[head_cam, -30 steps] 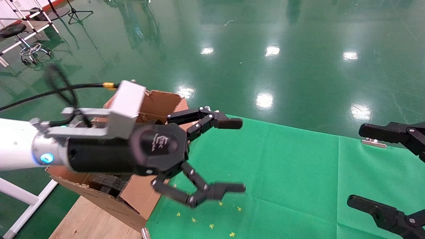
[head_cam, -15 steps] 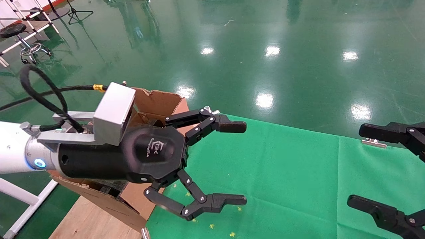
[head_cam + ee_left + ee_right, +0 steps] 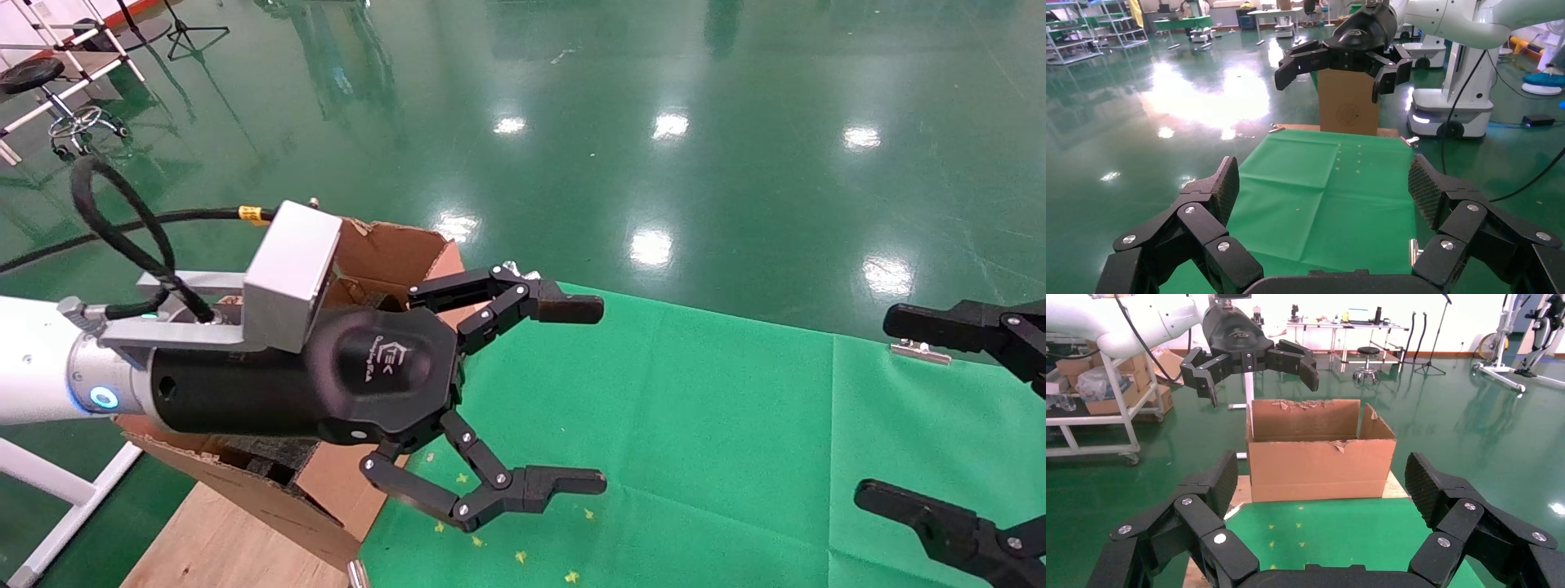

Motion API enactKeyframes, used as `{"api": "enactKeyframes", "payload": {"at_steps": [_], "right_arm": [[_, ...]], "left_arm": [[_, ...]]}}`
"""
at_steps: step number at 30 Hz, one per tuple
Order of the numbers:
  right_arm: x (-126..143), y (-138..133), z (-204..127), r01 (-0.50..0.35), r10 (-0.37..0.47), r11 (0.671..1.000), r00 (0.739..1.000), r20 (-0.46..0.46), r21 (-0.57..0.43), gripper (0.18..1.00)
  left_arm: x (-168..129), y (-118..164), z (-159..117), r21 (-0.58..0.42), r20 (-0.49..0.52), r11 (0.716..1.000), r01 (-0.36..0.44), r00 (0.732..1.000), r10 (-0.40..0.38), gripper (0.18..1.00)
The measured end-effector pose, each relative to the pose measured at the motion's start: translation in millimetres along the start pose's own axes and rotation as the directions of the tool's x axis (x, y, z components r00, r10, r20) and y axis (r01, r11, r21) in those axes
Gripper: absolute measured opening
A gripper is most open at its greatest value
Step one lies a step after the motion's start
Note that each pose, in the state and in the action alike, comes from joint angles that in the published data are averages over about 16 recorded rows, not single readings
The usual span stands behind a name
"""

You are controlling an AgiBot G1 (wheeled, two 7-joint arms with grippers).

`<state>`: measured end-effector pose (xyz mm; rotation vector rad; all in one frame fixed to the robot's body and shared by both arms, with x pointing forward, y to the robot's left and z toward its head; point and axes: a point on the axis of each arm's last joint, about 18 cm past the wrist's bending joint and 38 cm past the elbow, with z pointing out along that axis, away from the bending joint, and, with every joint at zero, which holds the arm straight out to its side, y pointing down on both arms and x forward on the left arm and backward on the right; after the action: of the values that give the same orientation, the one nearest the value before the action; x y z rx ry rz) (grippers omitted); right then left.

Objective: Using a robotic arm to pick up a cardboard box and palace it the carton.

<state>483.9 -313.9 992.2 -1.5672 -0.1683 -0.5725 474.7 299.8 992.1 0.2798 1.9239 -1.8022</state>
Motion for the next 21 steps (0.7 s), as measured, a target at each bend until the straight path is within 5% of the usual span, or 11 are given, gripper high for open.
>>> {"api": "enactKeyframes", "payload": {"at_steps": [21], "right_arm": [[0.0,0.0,0.0,0.0,0.0,1.0,1.0,0.0,0.0,1.001]], "left_arm": [[-1.2,0.9,-0.2,-0.006,0.004,1.0,0.002,1.0,-0.002,1.0]]}}
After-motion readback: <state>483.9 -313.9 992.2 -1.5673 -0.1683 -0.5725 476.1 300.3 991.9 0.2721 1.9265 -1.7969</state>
